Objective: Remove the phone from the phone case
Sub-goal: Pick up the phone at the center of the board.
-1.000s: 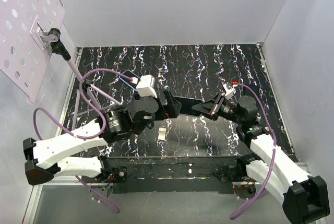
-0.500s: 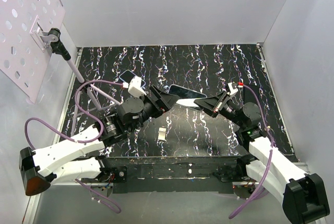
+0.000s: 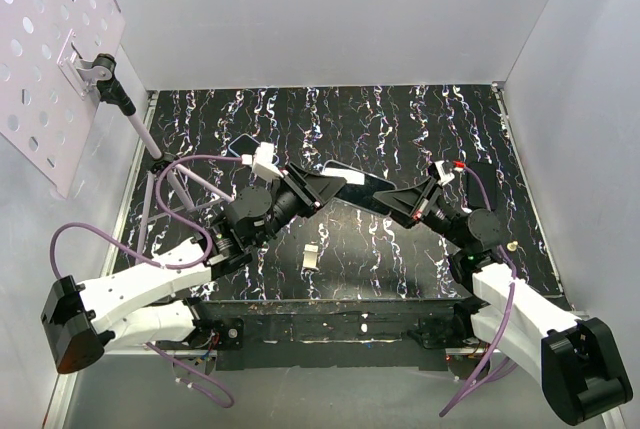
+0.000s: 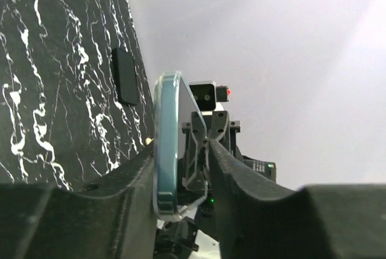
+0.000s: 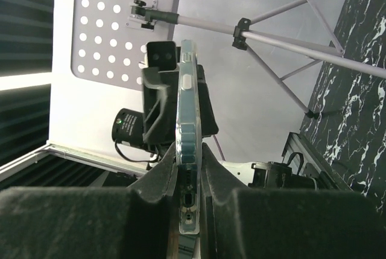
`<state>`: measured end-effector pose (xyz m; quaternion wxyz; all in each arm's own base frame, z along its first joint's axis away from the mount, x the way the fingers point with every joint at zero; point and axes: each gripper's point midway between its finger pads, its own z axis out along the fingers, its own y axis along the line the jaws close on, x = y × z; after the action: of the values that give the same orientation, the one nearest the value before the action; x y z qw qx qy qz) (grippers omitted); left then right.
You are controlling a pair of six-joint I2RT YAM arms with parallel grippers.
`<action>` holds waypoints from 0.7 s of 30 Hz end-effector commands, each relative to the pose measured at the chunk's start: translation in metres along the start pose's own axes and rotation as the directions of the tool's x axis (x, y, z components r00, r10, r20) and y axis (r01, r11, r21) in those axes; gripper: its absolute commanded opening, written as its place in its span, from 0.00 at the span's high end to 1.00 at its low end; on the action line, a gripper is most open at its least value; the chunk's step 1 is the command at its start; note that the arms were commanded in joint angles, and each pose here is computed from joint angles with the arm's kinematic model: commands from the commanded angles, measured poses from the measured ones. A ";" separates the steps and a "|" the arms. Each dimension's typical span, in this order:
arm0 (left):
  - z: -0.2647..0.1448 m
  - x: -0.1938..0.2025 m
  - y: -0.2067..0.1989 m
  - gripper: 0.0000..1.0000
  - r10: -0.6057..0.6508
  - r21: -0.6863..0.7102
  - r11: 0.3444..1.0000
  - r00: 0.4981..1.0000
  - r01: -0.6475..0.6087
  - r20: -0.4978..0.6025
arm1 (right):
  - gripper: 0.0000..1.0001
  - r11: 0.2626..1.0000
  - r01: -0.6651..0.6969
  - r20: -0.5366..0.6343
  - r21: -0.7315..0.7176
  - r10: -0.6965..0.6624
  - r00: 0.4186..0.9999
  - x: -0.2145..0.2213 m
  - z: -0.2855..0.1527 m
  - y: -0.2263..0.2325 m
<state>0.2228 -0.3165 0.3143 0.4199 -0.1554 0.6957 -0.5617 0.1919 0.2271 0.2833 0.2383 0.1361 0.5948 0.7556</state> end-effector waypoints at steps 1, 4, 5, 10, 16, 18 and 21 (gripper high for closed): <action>0.004 -0.007 -0.020 0.77 -0.022 0.109 0.994 1.000 0.020 0.018 | 0.99 0.992 0.048 -0.069 -0.117 -0.056 0.996 0.017 -0.004 0.030; 0.007 -0.008 -0.024 0.85 -0.012 0.123 0.992 1.000 0.010 0.017 | 0.99 0.992 0.048 -0.082 -0.114 -0.058 0.995 0.021 -0.007 0.028; 0.008 -0.008 -0.024 0.86 -0.005 0.126 0.992 1.000 0.003 0.018 | 0.99 0.992 0.051 -0.088 -0.113 -0.062 0.994 0.022 -0.008 0.027; 0.005 -0.013 -0.027 1.00 0.046 0.159 0.986 0.999 -0.047 0.007 | 0.56 0.993 0.117 -0.265 -0.019 -0.118 0.957 0.046 -0.010 0.008; -0.010 -0.013 -0.024 1.00 0.229 0.242 0.952 0.960 -0.187 -0.159 | 0.21 0.898 0.384 -0.463 0.212 -0.254 0.849 0.059 -0.033 -0.036; -0.016 -0.011 -0.028 1.00 0.260 0.303 0.934 0.940 -0.187 -0.220 | 0.19 0.856 0.472 -0.507 0.211 -0.317 0.802 0.060 -0.041 -0.037; -0.020 0.002 -0.034 1.00 0.318 0.376 0.909 0.884 -0.182 -0.343 | 0.19 0.867 0.492 -0.568 0.081 -0.365 0.737 0.072 -0.043 -0.022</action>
<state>0.2379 -0.3037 0.3001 0.4039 -0.0136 0.7178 -0.5670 0.1450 0.2398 0.2581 0.2328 -0.0863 0.7328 0.6335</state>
